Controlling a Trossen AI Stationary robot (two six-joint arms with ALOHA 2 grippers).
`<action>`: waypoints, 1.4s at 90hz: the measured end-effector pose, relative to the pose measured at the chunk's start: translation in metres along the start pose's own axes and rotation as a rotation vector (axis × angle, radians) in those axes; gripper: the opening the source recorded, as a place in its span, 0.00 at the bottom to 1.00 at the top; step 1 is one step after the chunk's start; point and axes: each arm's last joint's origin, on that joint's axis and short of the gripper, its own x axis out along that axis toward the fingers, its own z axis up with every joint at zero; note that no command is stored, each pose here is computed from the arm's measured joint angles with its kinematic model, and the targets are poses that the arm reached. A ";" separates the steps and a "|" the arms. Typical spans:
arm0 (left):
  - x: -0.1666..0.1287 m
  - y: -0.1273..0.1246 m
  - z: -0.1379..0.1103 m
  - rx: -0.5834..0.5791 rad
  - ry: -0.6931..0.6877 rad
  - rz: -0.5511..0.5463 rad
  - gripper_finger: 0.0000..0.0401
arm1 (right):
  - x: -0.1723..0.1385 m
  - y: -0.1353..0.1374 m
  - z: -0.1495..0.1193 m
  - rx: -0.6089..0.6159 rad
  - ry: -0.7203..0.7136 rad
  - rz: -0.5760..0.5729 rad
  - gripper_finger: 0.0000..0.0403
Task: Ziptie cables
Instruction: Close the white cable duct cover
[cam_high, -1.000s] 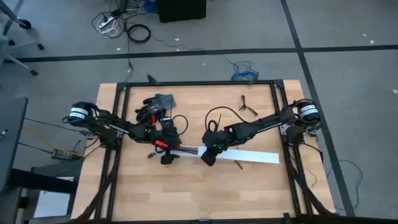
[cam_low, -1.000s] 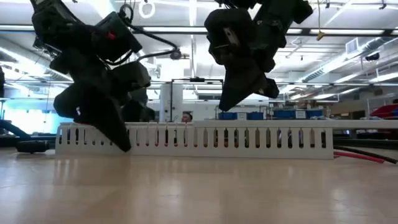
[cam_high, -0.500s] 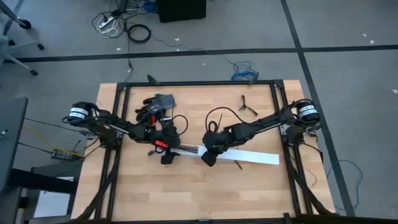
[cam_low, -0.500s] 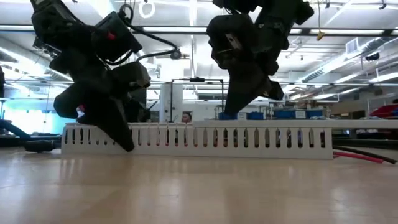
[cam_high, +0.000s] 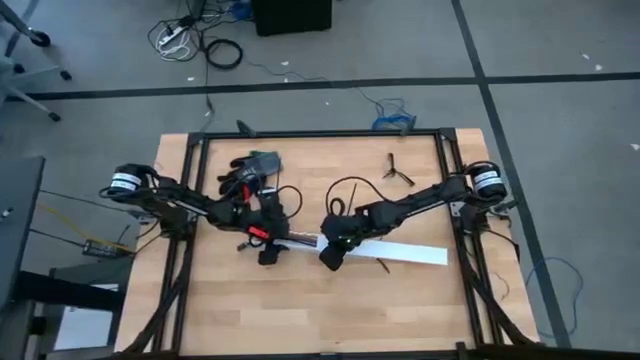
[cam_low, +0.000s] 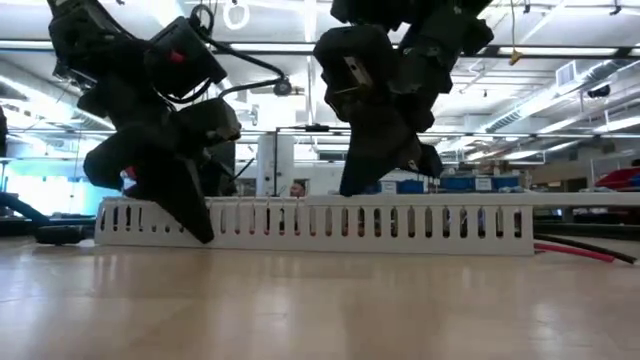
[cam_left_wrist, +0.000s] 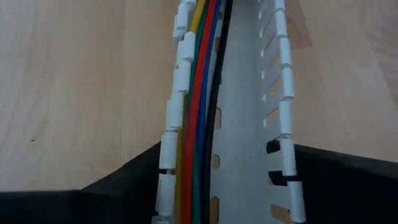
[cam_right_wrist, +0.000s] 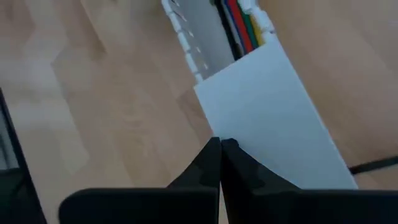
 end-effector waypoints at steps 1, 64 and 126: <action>0.000 0.000 0.000 0.001 0.000 0.000 0.61 | 0.000 0.000 0.001 -0.002 -0.002 0.002 0.00; 0.000 -0.001 0.000 -0.018 -0.002 -0.008 0.61 | -0.039 0.000 0.002 -0.035 -0.012 -0.042 0.00; 0.000 -0.002 0.000 -0.016 0.001 -0.005 0.61 | -0.006 -0.012 0.011 -0.035 -0.004 -0.030 0.00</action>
